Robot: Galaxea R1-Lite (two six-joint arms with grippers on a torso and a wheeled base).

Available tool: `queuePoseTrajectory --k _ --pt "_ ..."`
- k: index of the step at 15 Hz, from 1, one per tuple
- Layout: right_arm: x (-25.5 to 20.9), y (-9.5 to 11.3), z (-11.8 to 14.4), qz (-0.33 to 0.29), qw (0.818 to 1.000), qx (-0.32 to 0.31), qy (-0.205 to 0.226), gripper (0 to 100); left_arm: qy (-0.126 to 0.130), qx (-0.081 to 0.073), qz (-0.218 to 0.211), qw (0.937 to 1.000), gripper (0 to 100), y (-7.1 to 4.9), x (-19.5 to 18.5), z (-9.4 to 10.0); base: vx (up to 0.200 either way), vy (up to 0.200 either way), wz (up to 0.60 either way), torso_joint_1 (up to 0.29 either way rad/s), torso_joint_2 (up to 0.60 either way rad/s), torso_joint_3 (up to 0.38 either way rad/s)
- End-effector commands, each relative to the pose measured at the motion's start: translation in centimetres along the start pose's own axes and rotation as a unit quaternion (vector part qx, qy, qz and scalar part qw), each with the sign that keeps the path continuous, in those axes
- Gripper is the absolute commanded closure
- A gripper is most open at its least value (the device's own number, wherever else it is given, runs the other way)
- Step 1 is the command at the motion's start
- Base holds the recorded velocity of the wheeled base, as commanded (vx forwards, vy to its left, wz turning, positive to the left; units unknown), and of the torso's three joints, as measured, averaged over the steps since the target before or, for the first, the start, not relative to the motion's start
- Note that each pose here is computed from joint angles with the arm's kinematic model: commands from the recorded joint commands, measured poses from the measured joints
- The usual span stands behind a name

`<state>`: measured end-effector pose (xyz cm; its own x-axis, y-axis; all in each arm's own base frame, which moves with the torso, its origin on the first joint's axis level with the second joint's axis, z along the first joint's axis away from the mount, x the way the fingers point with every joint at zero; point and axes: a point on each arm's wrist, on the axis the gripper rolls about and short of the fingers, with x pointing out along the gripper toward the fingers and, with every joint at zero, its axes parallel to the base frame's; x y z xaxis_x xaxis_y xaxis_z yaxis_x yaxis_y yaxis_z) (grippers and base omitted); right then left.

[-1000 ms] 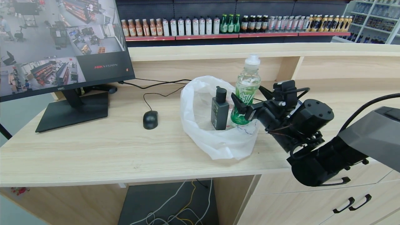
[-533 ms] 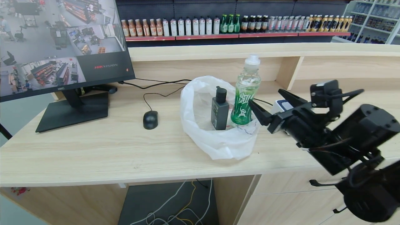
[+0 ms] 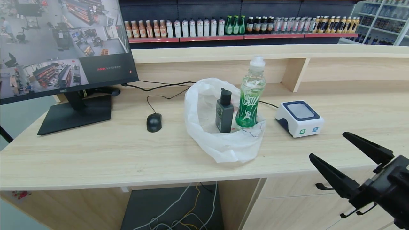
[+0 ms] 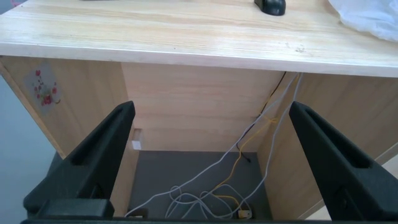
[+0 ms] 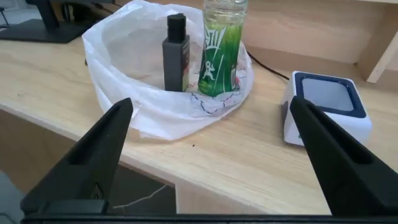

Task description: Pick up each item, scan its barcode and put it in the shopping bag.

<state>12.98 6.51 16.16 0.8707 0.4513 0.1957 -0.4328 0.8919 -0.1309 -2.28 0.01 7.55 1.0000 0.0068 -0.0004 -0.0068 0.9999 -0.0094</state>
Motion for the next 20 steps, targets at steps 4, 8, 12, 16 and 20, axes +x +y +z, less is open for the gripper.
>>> queuePoseTrajectory --k 4,8,12,16,20 --pt "-4.0 0.2 0.4 0.013 0.999 -0.030 0.042 0 0.000 -0.001 0.000 1.0000 0 0.0 0.0 0.0 0.000 0.000 0.00 0.000 0.00 0.000" --pt "-11.2 0.5 -1.6 0.035 0.989 -0.031 0.137 0 0.000 -0.001 0.000 1.0000 0 0.0 0.0 0.0 0.000 0.000 0.00 0.000 0.00 0.000" --pt "-16.5 0.8 -4.6 0.036 0.982 -0.045 0.181 0 0.000 -0.001 0.000 1.0000 0 0.0 0.0 0.0 0.000 0.000 0.00 0.000 0.00 0.000" --pt "-16.2 1.0 -4.5 -0.118 0.965 -0.022 0.233 0 0.000 -0.001 0.000 1.0000 0 0.0 0.0 0.0 0.000 0.000 0.00 0.000 0.00 0.000" --pt "-17.0 1.5 -4.3 -0.181 0.966 -0.022 0.185 0 0.000 -0.002 0.000 1.0000 0 0.0 0.0 0.0 0.000 0.000 0.00 0.000 0.00 0.000"
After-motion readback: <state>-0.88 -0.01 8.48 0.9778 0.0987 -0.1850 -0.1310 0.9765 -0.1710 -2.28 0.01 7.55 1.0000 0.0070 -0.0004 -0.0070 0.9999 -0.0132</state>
